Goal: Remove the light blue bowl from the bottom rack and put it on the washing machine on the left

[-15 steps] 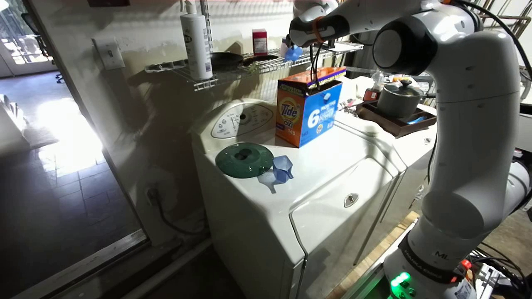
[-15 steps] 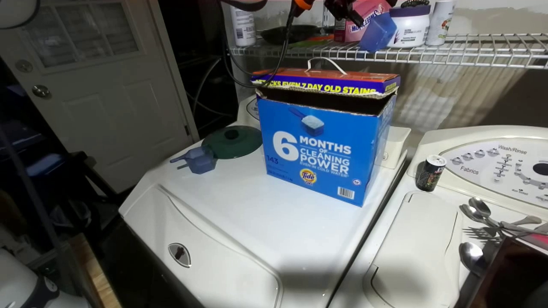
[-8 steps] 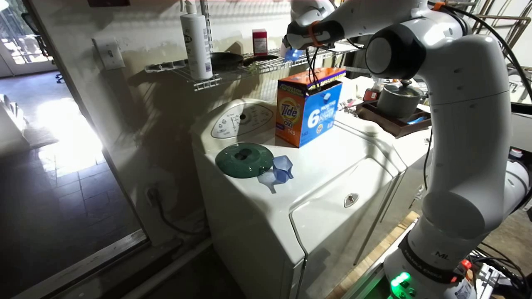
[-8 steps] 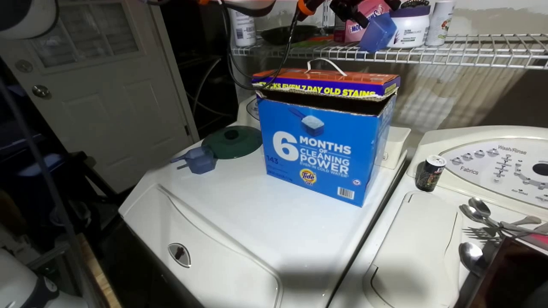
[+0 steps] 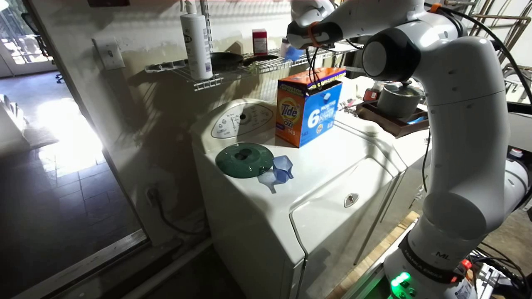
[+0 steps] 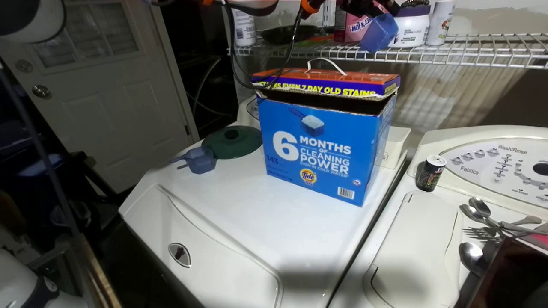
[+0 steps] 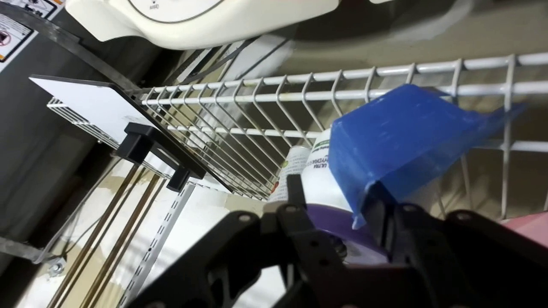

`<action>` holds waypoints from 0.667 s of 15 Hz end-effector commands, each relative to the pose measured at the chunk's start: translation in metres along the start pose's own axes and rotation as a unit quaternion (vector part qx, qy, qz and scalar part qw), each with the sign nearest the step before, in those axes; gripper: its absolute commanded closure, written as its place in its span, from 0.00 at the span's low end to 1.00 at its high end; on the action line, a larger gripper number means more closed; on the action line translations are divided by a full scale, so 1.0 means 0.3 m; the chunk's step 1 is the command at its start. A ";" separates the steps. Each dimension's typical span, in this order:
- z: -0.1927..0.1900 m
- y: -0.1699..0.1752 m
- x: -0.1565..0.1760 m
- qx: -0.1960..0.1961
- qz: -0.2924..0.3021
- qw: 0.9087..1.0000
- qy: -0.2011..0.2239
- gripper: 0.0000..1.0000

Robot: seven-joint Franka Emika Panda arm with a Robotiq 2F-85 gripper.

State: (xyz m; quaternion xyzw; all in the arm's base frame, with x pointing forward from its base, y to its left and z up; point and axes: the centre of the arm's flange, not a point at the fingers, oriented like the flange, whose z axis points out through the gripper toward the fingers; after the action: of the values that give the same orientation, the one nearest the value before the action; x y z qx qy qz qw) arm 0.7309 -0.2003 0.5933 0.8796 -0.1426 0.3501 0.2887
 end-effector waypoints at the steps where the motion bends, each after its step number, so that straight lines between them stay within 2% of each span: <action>1: 0.007 -0.008 0.029 -0.025 0.009 1.000 -0.002 0.92; 2: 0.004 -0.006 0.028 -0.024 0.014 1.000 0.000 0.98; 3: 0.000 -0.001 0.028 -0.023 0.019 1.000 0.003 1.00; 10: -0.024 0.029 0.051 -0.026 0.051 0.998 0.014 1.00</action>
State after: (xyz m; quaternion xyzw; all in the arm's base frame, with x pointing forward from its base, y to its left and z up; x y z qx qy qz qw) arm 0.7279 -0.2057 0.6030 0.8693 -0.1757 0.3621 0.2869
